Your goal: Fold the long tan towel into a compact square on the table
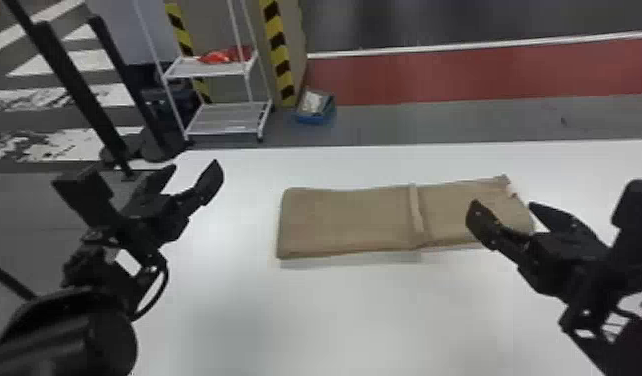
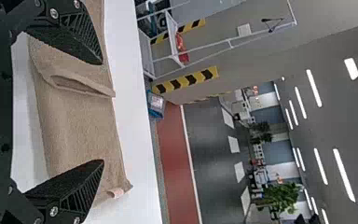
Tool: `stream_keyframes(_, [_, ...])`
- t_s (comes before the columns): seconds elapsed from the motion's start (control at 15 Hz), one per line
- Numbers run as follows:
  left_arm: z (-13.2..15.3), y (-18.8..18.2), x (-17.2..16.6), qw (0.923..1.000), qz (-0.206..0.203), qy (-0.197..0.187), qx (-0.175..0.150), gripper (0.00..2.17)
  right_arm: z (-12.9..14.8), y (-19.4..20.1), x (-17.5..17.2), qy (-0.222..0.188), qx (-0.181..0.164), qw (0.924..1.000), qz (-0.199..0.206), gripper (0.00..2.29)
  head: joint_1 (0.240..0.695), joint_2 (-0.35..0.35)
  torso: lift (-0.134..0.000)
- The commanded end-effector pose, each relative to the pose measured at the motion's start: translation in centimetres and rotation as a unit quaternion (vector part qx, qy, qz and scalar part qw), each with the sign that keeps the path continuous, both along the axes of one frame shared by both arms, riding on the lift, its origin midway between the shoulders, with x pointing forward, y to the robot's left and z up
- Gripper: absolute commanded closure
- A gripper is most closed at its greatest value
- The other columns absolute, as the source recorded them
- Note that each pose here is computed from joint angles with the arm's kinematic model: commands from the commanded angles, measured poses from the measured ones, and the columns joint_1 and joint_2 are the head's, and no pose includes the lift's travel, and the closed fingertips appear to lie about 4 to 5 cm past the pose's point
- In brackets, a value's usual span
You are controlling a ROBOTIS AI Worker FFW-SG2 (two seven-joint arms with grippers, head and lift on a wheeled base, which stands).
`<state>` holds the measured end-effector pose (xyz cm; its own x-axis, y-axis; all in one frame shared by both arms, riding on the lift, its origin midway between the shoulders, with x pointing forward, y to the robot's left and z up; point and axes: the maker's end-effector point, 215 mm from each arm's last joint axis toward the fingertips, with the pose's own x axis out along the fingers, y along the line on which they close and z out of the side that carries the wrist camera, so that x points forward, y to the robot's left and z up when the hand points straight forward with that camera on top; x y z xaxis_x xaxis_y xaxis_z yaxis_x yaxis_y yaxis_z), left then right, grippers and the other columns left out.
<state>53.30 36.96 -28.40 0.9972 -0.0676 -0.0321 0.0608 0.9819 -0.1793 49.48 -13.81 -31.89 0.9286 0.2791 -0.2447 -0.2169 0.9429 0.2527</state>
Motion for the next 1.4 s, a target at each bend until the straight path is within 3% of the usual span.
stream_keyframes(0.0, [0.2, 2.4, -3.3, 0.9993, 0.021, -0.023, 0.018, 0.12, 0.8, 1.3, 2.2, 0.016, 0.014, 0.9995, 0.022, 0.15, 0.695, 0.238, -0.123])
stream_keyframes(0.07, [0.5, 2.7, -4.9, 0.9983, 0.026, -0.037, 0.037, 0.12, 0.8, 2.2, 2.8, 0.028, 0.039, 0.998, 0.041, 0.15, 0.695, 0.256, -0.123])
stream_keyframes(0.27, [-0.4, 3.3, -8.3, 0.9953, 0.045, -0.057, 0.064, 0.12, 0.9, 3.0, 4.7, 0.044, 0.046, 0.9965, 0.055, 0.15, 0.695, 0.302, -0.123])
stream_keyframes(0.4, [-0.6, 3.6, -9.6, 0.9912, 0.084, -0.067, 0.078, 0.12, 0.6, 3.0, 5.8, 0.052, 0.044, 0.9959, 0.059, 0.15, 0.695, 0.315, -0.123])
stream_keyframes(0.67, [-2.2, 2.8, -9.9, 0.987, 0.129, -0.034, 0.09, 0.13, -1.0, 2.9, 7.9, 0.072, 0.054, 0.994, 0.062, 0.15, 0.695, 0.324, -0.123])
stream_keyframes(1.07, [-3.8, 1.6, -10.0, 0.9876, 0.115, -0.018, 0.105, 0.13, -2.7, 3.1, 9.9, 0.095, 0.081, 0.9895, 0.074, 0.15, 0.695, 0.294, -0.123])
stream_keyframes(1.33, [-4.0, 1.0, -9.9, 0.9891, 0.103, -0.017, 0.104, 0.13, -5.3, 6.5, 10.3, 0.122, 0.086, 0.983, 0.106, 0.18, 0.695, 0.296, -0.123])
